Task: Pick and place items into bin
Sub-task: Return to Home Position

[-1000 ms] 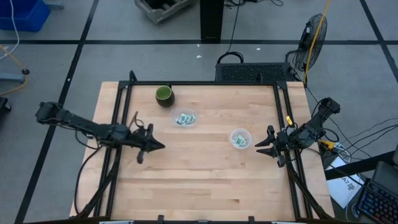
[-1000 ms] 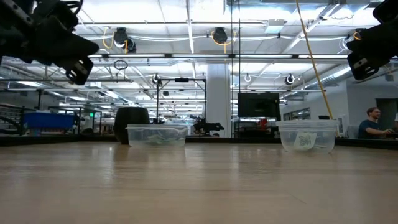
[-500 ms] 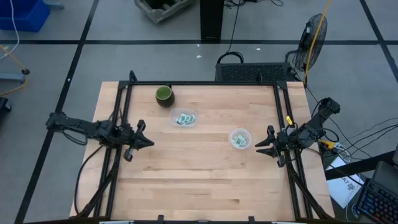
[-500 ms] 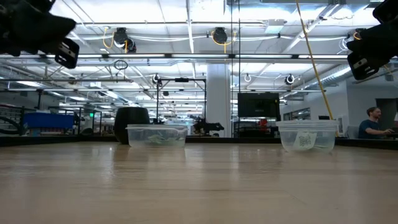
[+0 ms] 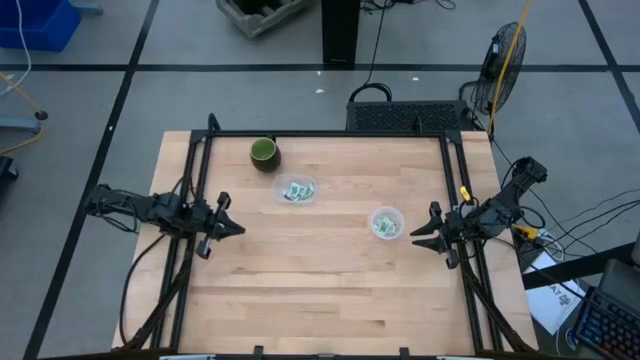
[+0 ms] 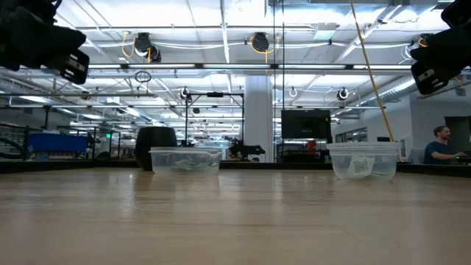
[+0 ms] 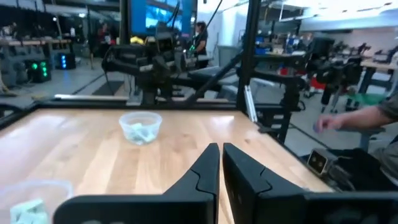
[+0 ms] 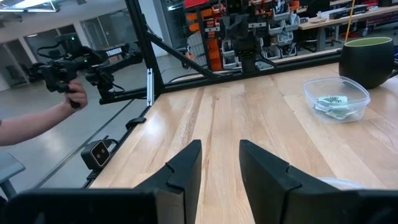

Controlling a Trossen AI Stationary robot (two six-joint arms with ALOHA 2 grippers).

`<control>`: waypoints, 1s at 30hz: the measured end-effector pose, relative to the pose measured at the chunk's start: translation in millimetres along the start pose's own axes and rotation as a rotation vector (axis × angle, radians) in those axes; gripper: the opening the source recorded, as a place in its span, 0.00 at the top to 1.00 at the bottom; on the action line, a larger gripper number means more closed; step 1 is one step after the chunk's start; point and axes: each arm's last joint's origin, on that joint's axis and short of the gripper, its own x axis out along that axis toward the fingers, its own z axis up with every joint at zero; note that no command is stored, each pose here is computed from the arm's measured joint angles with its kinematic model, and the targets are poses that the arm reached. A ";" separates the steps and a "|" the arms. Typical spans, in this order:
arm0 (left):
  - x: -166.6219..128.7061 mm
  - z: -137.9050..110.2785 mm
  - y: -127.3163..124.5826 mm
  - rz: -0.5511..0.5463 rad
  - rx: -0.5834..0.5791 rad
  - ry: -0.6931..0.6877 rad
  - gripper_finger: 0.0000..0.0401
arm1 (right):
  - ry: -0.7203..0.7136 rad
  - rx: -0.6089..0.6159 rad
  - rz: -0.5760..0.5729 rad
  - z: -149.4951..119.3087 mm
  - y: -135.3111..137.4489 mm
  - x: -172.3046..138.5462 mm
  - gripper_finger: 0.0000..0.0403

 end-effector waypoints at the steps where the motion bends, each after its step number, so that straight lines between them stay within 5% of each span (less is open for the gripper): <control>1: 0.1 -0.5 0.2 0.006 0.001 0.005 0.94 | -0.001 0.000 0.000 0.1 0.0 0.0 0.75; 7: 0.0 -0.7 1.4 0.048 0.087 0.007 0.94 | 0.000 0.000 0.000 0.0 0.0 0.0 0.75; 22: 0.0 -0.6 1.8 0.060 0.072 0.005 0.94 | -0.073 0.060 0.010 7.4 1.7 -0.2 0.75; 27: 0.0 -0.6 1.8 0.060 0.072 0.005 0.94 | 0.003 -0.021 0.077 -5.1 1.8 2.2 0.75; 30: 0.0 -0.6 1.8 0.060 0.072 0.005 0.94 | -0.080 -0.027 0.078 -1.8 1.2 4.5 0.75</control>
